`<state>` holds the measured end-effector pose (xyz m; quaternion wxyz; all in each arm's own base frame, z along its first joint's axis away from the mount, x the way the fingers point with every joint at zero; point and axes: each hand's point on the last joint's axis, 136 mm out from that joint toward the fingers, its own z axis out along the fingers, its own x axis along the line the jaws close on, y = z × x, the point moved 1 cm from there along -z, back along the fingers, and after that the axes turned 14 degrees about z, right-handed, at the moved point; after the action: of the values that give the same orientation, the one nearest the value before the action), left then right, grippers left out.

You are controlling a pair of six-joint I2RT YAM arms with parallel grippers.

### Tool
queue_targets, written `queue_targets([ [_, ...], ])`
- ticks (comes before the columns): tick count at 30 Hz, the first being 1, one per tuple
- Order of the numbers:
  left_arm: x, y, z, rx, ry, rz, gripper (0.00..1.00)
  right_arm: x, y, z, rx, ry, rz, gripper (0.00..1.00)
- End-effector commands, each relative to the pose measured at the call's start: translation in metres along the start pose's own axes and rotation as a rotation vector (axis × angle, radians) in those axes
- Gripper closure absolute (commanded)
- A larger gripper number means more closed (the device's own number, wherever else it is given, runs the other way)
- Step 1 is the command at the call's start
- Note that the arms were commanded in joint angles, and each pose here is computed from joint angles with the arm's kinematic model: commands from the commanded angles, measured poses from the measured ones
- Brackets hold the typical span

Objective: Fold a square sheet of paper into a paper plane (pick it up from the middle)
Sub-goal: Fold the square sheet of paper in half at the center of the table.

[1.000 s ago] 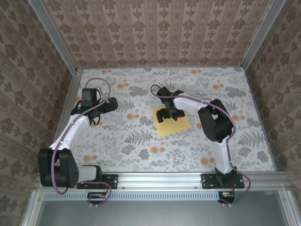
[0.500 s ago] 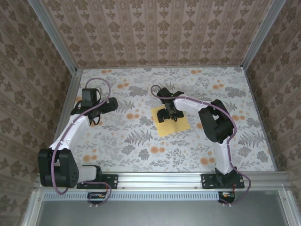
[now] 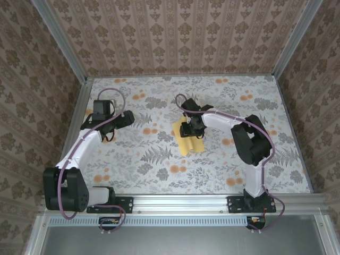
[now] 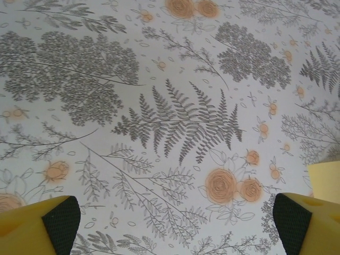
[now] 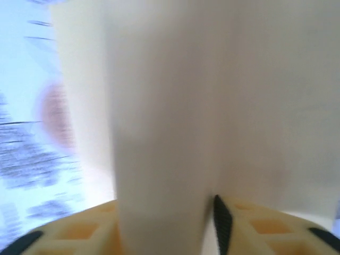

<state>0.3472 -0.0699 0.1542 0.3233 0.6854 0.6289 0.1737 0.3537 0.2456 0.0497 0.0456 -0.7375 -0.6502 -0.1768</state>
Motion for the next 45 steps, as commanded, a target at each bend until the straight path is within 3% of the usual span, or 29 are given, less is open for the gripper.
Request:
queue_targets([
  [1,-0.016,-0.009,0.009,0.046,-0.056,-0.014,0.08,0.060,0.005,-0.042,-0.006,0.355,0.042,0.61],
  [4,-0.036,-0.011,0.016,0.047,-0.110,-0.006,0.14,0.078,0.007,-0.056,0.012,0.516,0.076,0.64],
  [8,-0.068,-0.013,0.025,0.049,-0.187,0.003,0.25,0.079,0.008,-0.048,0.042,0.576,0.123,0.67],
  [18,-0.148,-0.033,0.059,0.093,-0.354,0.024,0.49,0.042,0.005,0.000,0.090,0.468,0.193,0.70],
  [25,-0.175,-0.046,0.082,0.140,-0.412,0.014,0.66,0.018,0.000,0.021,0.096,0.390,0.230,0.73],
  [37,-0.191,-0.056,0.098,0.173,-0.445,0.025,0.72,0.005,-0.001,0.033,0.087,0.349,0.277,0.73],
  [45,-0.204,-0.061,0.116,0.232,-0.452,0.039,0.83,0.004,-0.003,0.036,0.101,0.343,0.278,0.72],
])
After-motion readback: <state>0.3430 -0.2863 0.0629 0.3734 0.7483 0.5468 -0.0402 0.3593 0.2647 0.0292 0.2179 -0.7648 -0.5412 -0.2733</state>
